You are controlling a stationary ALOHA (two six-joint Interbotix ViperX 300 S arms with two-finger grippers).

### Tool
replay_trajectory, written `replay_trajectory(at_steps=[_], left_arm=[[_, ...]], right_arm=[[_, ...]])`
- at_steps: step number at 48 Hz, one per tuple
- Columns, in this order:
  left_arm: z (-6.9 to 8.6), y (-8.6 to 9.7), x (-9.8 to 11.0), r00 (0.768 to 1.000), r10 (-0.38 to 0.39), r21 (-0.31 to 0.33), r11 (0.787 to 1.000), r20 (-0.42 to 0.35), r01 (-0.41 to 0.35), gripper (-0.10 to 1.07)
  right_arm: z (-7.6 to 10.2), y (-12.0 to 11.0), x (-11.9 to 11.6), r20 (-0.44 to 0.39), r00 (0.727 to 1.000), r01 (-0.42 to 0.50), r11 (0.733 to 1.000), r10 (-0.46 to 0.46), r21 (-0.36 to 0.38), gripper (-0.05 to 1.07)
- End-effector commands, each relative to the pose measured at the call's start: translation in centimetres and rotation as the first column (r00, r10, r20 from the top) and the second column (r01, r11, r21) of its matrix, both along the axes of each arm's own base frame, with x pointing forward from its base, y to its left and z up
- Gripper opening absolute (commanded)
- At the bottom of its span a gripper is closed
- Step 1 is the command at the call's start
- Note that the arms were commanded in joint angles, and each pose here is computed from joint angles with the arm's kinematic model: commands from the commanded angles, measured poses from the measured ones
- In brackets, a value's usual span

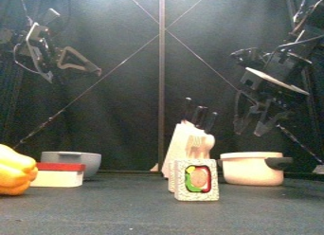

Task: Grab sushi piece from table

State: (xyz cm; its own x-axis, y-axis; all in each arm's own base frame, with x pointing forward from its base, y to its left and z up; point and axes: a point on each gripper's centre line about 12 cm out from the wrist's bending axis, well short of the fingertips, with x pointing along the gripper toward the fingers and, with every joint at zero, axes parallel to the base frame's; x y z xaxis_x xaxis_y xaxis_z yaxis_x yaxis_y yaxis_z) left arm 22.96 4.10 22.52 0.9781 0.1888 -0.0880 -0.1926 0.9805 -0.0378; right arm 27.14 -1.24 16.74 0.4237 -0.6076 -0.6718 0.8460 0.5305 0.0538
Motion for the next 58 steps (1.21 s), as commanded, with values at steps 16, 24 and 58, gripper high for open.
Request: replay_trajectory(at_steps=[16,24,58], left_arm=[[0.6,0.2,0.2,1.0,0.007,0.004,1.0,0.023,-0.007,0.35],[0.5,0.2,0.2,1.0,0.005,0.004,1.0,0.021,-0.005,0.35],[0.6,0.2,0.2,1.0,0.007,0.004,1.0,0.023,-0.007,0.35]], right_arm=[[1.1,2.0,2.9,0.026,0.974,-0.227,0.974,0.226,0.027,0.99],[0.8,3.2,4.6,-0.004,0.936,-0.351,0.936,0.351,0.022,0.99],[-1.0,7.4,11.4,-0.051,0.722,-0.691,0.723,0.691,0.014,0.99]])
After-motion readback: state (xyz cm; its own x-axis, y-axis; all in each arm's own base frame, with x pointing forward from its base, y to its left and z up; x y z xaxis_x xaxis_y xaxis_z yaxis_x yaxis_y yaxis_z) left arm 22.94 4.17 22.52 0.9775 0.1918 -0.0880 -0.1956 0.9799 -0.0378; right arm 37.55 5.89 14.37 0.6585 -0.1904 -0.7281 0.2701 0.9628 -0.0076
